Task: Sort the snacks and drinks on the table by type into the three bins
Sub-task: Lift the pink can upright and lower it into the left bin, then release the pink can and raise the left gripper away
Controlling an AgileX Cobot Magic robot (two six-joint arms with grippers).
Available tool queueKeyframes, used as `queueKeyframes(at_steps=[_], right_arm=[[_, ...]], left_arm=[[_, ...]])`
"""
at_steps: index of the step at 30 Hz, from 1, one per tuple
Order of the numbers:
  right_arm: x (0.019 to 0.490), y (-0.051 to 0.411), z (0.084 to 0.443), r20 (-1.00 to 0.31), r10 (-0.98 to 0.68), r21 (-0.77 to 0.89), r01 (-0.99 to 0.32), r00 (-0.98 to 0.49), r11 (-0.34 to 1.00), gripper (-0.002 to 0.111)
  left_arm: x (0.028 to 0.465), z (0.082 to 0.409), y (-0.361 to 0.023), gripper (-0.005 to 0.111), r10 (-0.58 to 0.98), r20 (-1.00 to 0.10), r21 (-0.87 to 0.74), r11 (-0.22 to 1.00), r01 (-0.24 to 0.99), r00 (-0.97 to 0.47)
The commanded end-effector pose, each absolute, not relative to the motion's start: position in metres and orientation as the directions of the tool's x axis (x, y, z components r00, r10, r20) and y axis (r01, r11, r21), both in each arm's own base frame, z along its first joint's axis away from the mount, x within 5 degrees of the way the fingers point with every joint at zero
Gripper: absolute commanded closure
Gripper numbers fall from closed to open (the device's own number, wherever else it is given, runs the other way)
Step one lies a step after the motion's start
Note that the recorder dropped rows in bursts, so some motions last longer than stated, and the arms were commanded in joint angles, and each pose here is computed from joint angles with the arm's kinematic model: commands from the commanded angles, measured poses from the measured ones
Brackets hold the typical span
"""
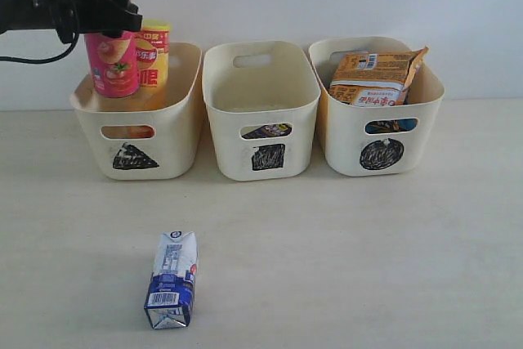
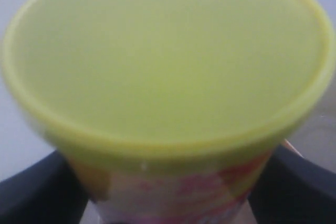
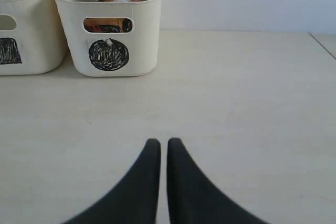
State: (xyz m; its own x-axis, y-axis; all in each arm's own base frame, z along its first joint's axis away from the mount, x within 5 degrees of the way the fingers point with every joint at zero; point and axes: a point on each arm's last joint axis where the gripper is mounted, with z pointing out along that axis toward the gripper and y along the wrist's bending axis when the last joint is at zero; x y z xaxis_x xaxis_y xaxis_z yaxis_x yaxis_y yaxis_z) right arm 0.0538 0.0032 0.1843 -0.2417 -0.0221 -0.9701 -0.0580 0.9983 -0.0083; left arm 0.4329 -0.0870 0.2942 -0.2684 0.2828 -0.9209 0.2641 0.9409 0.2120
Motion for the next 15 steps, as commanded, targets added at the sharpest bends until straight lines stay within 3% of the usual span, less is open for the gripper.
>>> queueKeyframes(at_steps=[1, 3, 6, 11, 15], right_arm=[[0.054, 0.003, 0.184, -0.972, -0.022, -0.009, -0.057, -0.234, 0.998, 0.106], [0.054, 0.003, 0.184, -0.972, -0.022, -0.009, -0.057, -0.234, 0.998, 0.106], [0.054, 0.003, 0.184, -0.972, -0.022, -0.009, -0.057, -0.234, 0.998, 0.106], [0.054, 0.003, 0.184, -0.972, -0.022, -0.009, -0.057, -0.234, 0.998, 0.106], [0.054, 0.003, 0.184, -0.971, -0.022, -0.009, -0.057, -0.236, 0.998, 0.106]], left_arm=[[0.440, 0.290, -0.086, 0.103, 0.216, -0.945, 0.159, 0.959, 0.234, -0.245], [0.443, 0.282, -0.087, 0.101, 0.219, -0.941, 0.158, 0.959, 0.236, -0.259], [0.445, 0.272, -0.087, 0.085, 0.225, -0.931, 0.156, 0.958, 0.242, -0.289], [0.446, 0.266, -0.088, 0.039, 0.229, -0.924, 0.155, 0.957, 0.245, -0.308], [0.446, 0.265, -0.088, 0.020, 0.232, -0.917, 0.154, 0.956, 0.249, -0.324]])
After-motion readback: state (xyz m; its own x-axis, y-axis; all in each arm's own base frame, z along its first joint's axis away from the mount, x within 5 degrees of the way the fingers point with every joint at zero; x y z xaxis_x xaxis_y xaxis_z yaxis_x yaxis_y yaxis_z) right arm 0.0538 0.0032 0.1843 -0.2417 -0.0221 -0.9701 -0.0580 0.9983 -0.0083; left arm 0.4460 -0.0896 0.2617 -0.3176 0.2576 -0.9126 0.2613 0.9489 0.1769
